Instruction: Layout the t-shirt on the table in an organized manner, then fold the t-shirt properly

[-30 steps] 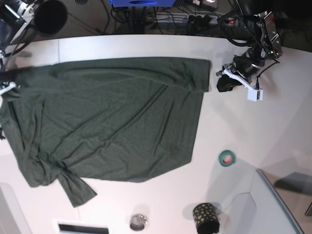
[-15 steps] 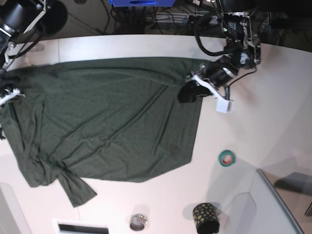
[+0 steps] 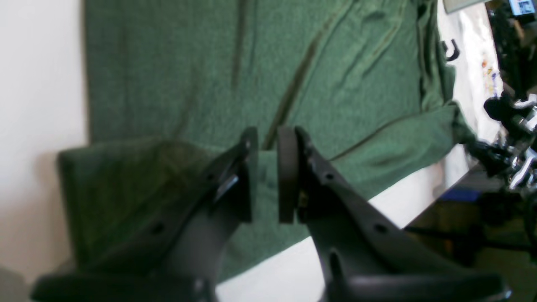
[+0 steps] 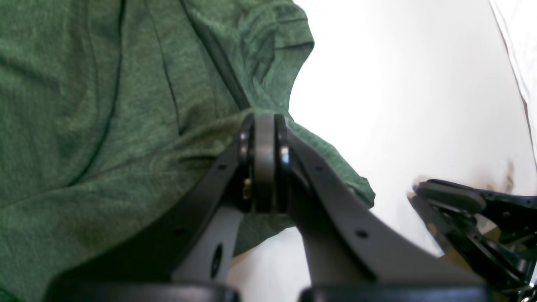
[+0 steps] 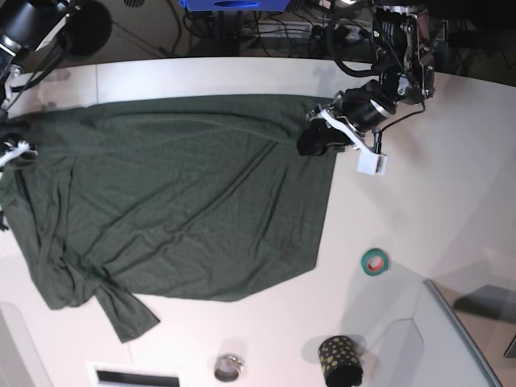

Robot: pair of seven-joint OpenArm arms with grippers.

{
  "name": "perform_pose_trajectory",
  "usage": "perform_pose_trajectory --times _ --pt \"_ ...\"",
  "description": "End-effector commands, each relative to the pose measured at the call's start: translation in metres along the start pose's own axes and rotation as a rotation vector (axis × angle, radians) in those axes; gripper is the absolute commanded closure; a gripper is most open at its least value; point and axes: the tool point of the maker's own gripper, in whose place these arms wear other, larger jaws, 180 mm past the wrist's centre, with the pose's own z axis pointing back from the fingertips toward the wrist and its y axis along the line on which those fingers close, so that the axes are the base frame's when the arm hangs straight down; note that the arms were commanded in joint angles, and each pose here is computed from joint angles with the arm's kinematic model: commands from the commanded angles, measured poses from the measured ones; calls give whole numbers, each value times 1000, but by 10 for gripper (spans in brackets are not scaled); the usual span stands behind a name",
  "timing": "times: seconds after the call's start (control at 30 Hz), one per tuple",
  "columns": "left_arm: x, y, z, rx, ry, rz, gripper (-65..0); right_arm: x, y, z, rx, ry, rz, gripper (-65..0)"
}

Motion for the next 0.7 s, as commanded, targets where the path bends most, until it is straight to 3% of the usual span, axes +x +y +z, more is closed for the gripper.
perform_pose_trajectory --times 0.0,0.17,0.47,0.67 --pt "17 -2 2 -9 -42 -16 -86 17 -7 1 -16 -50 3 -12" --pt "3 30 -6 92 18 66 -86 18 -7 1 -15 -50 4 -12" --pt "-8 60 -3 251 108 -10 -86 15 -9 1 -21 -46 0 -11" --pt "2 71 0 290 117 -58 -86 11 1 6 -10 -5 -8 -11"
